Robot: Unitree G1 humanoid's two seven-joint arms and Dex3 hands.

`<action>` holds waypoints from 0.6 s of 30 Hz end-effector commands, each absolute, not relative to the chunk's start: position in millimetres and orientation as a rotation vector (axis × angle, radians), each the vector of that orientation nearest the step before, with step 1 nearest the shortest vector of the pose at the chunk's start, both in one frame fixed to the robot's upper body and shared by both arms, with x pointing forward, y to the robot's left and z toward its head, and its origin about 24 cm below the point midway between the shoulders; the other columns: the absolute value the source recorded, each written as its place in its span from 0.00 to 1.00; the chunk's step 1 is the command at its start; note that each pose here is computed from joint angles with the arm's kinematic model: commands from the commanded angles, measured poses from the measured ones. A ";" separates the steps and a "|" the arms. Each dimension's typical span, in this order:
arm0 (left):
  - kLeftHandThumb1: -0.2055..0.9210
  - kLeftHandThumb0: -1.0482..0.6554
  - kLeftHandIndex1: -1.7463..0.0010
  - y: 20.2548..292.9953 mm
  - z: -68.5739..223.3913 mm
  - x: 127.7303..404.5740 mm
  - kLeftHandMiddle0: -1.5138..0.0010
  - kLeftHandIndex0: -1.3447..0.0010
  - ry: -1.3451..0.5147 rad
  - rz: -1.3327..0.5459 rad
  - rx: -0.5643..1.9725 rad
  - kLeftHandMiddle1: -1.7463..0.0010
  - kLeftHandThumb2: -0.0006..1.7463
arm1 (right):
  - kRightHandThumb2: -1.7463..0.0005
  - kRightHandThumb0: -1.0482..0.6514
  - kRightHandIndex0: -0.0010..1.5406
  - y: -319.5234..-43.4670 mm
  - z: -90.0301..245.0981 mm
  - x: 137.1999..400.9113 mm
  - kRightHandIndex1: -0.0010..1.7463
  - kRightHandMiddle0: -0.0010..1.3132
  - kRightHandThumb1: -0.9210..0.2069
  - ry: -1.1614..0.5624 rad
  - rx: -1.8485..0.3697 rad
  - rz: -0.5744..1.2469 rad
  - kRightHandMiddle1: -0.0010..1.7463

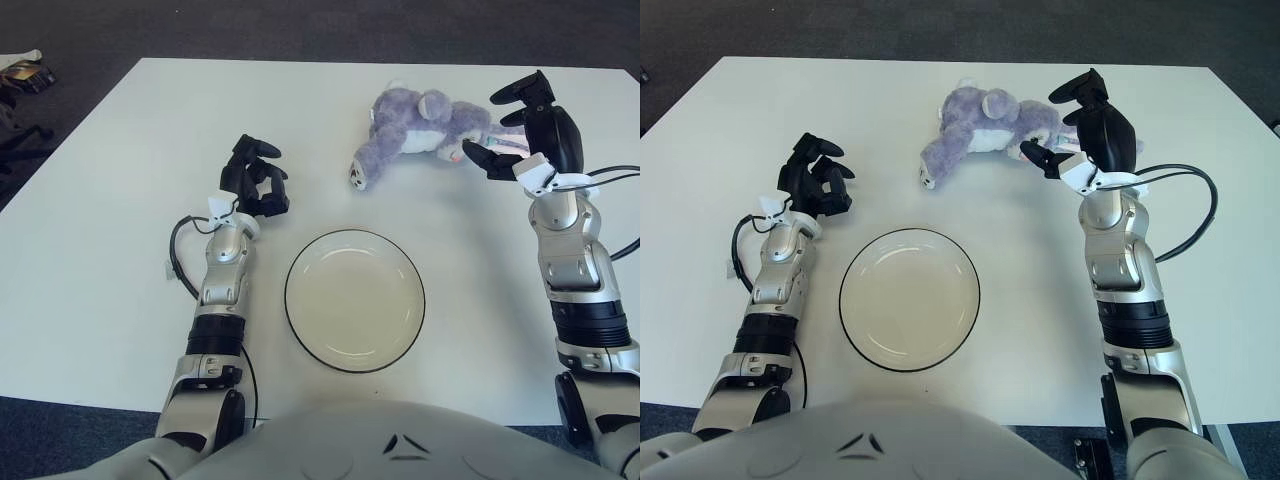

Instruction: Put the doll into the plate.

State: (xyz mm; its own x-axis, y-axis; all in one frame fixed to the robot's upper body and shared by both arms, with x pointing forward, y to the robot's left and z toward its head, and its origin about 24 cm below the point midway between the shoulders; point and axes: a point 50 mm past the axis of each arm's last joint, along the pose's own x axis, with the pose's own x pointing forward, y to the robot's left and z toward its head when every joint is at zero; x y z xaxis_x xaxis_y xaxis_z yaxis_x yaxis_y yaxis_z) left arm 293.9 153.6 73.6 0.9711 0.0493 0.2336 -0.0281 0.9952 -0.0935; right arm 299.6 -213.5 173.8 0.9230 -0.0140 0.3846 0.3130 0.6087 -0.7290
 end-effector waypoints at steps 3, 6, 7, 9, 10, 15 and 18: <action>0.45 0.61 0.00 155.2 50.6 285.4 0.66 0.63 -0.155 0.038 -0.096 0.00 0.77 | 0.54 0.19 0.13 -214.8 178.1 304.8 0.41 0.00 0.49 -0.364 -0.966 -0.159 0.65; 0.45 0.61 0.00 154.9 49.9 285.8 0.66 0.63 -0.153 0.032 -0.096 0.00 0.77 | 0.56 0.17 0.12 -213.2 184.0 309.0 0.39 0.00 0.45 -0.368 -1.056 -0.129 0.62; 0.45 0.61 0.00 154.8 49.7 285.9 0.66 0.63 -0.154 0.031 -0.096 0.00 0.77 | 0.59 0.15 0.12 -212.4 185.9 310.1 0.37 0.00 0.41 -0.371 -1.080 -0.121 0.60; 0.45 0.61 0.00 155.0 49.6 286.1 0.66 0.63 -0.156 0.030 -0.095 0.00 0.77 | 0.62 0.12 0.12 -211.3 188.0 311.5 0.37 0.00 0.37 -0.375 -1.133 -0.101 0.58; 0.45 0.61 0.00 154.7 49.3 286.2 0.66 0.63 -0.156 0.029 -0.095 0.00 0.77 | 0.64 0.10 0.12 -210.9 188.7 312.6 0.36 0.00 0.34 -0.376 -1.151 -0.094 0.56; 0.45 0.61 0.00 154.2 48.9 286.4 0.66 0.63 -0.153 0.030 -0.103 0.00 0.77 | 0.72 0.05 0.11 -208.2 194.2 319.7 0.38 0.00 0.24 -0.376 -1.220 -0.069 0.51; 0.45 0.61 0.00 153.6 48.7 286.6 0.66 0.63 -0.149 0.030 -0.111 0.00 0.77 | 0.75 0.04 0.11 -207.5 196.0 323.3 0.40 0.00 0.22 -0.376 -1.252 -0.061 0.50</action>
